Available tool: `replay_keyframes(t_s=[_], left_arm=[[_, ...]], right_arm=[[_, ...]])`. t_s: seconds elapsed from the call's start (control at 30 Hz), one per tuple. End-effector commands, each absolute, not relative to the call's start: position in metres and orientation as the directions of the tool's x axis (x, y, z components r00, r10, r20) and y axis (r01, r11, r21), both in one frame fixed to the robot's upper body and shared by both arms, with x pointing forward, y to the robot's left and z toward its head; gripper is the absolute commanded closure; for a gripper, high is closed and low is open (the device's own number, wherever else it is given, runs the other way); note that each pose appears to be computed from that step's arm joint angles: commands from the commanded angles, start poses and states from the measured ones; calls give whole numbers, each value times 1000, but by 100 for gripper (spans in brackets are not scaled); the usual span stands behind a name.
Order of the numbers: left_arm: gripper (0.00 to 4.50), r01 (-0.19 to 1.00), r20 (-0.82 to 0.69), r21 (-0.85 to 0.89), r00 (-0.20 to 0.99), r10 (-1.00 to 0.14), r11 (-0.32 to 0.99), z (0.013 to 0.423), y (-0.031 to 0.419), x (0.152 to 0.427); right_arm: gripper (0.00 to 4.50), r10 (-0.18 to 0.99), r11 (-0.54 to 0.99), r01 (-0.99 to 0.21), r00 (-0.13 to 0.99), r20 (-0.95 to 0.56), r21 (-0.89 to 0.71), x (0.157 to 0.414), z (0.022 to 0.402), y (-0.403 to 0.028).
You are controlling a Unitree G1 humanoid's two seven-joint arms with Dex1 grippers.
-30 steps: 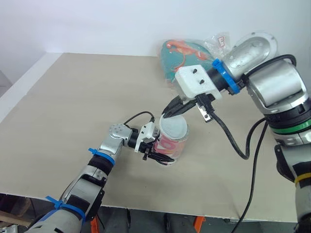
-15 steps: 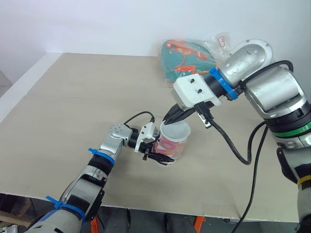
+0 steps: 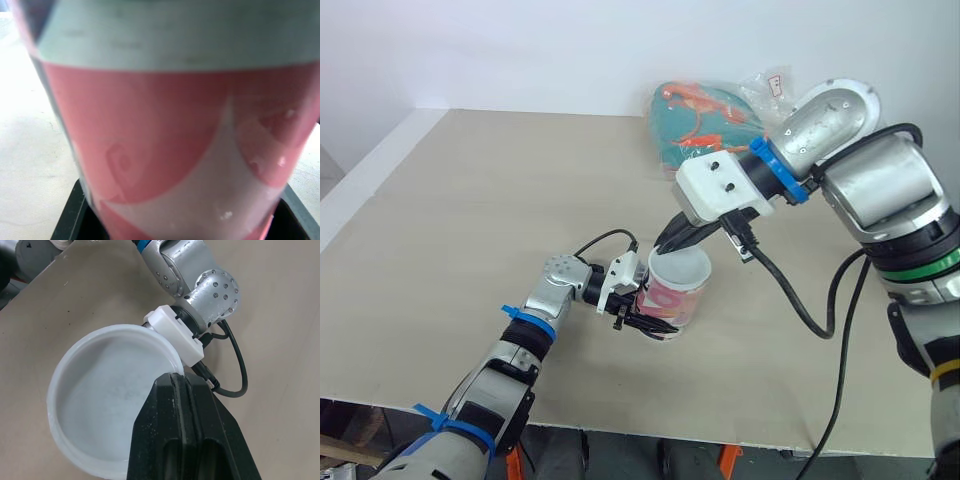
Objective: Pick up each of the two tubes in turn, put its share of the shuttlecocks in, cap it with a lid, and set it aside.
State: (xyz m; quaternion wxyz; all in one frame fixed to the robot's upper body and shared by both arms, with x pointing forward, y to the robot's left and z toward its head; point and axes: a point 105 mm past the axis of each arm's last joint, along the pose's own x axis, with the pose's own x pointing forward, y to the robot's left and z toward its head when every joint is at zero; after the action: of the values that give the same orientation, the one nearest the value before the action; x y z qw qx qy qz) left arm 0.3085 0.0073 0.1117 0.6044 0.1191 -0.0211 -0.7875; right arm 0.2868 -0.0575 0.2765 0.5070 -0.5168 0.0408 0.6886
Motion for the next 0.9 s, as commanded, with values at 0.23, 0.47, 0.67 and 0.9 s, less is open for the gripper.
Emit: replay_keyframes(t_s=[0.23,0.47,0.67,0.9], left_arm=[[232,960,-167,165,-197,-966,-225,110,16,314],[232,961,-167,166,-195,-966,-223,110,16,314],[232,961,-166,166,-195,-967,-223,110,15,314],[232,961,-165,166,-194,-967,-221,110,14,314]], right_arm=[[446,664,-497,-699,75,-744,-514,286,294,-57],[446,673,-498,-696,65,-736,-517,284,297,-56],[446,653,-520,-706,36,-757,-482,277,289,-60],[446,620,-538,-708,35,-784,-457,275,278,-65]])
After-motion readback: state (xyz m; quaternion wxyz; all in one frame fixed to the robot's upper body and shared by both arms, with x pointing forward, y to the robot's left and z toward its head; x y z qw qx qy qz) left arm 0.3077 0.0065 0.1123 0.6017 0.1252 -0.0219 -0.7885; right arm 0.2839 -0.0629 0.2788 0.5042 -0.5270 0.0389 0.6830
